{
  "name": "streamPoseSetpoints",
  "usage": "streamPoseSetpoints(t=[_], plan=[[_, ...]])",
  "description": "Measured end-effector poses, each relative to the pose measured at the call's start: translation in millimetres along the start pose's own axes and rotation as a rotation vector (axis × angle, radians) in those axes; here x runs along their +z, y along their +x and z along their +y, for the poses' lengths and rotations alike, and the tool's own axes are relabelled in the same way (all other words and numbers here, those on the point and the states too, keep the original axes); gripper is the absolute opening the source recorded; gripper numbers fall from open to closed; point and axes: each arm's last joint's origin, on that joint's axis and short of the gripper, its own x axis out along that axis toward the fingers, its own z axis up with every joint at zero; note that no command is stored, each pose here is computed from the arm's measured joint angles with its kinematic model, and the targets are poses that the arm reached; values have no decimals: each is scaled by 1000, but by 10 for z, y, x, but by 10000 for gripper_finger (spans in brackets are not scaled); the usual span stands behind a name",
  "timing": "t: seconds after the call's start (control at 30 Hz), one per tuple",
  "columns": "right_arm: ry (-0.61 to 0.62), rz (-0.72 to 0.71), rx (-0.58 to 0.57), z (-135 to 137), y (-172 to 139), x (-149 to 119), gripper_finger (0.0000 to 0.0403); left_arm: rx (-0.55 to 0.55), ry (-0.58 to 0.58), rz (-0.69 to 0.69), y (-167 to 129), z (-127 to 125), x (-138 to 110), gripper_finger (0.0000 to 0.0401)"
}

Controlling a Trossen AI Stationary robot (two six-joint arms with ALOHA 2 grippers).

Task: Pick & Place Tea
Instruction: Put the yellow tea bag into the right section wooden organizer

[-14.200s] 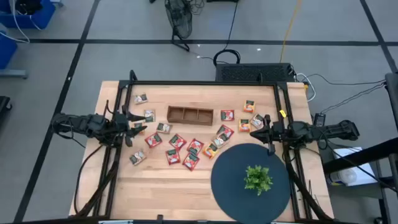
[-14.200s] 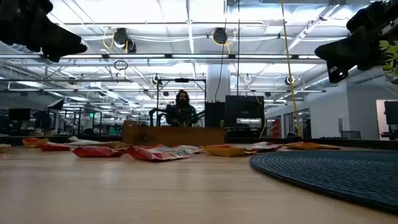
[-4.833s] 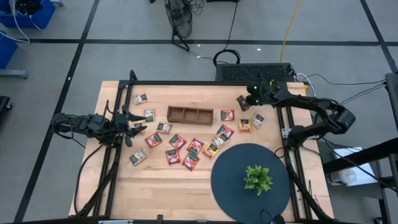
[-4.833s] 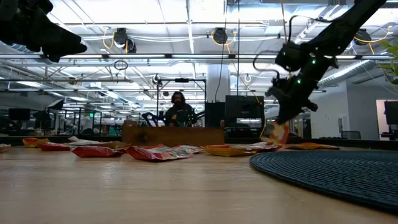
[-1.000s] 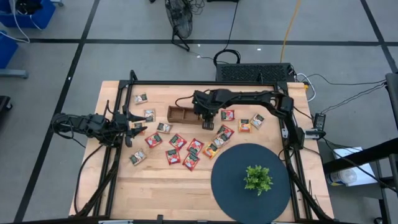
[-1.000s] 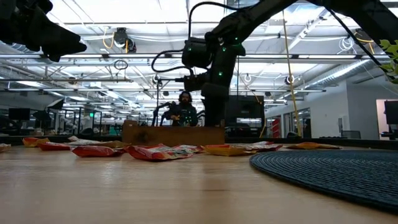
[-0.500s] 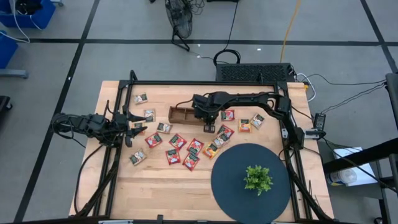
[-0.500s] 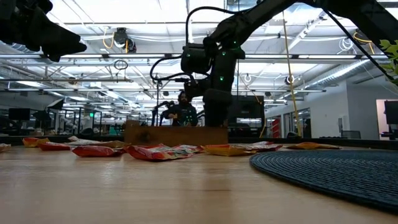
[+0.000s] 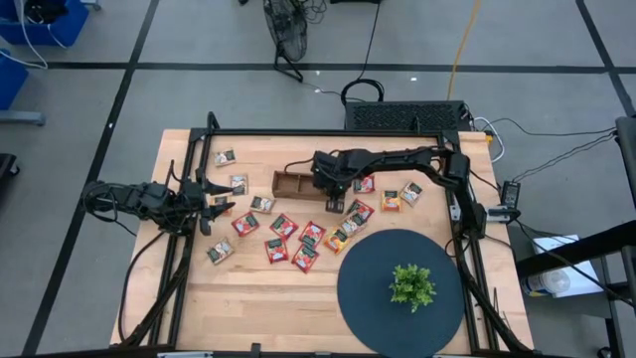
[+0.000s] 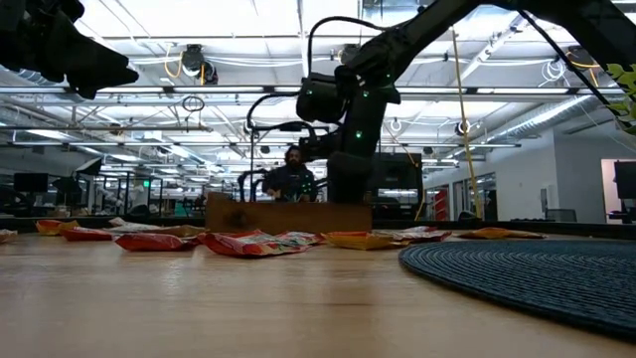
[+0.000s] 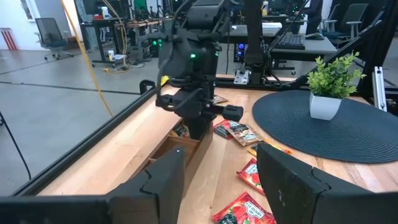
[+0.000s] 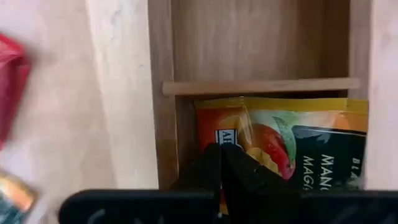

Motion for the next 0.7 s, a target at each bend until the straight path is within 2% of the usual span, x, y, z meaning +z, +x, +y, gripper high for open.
streamPoseSetpoints(t=[0.23, 0.33, 0.7], plan=[[-76, 1, -329, 97, 19, 69, 0, 0, 0, 0, 0, 0, 0, 200], [-128, 16, -434, 155, 25, 80, 0, 0, 0, 0, -1, 0, 0, 200], [-204, -34, -524, 278, 0, 165, 0, 0, 0, 0, 0, 0, 0, 200]])
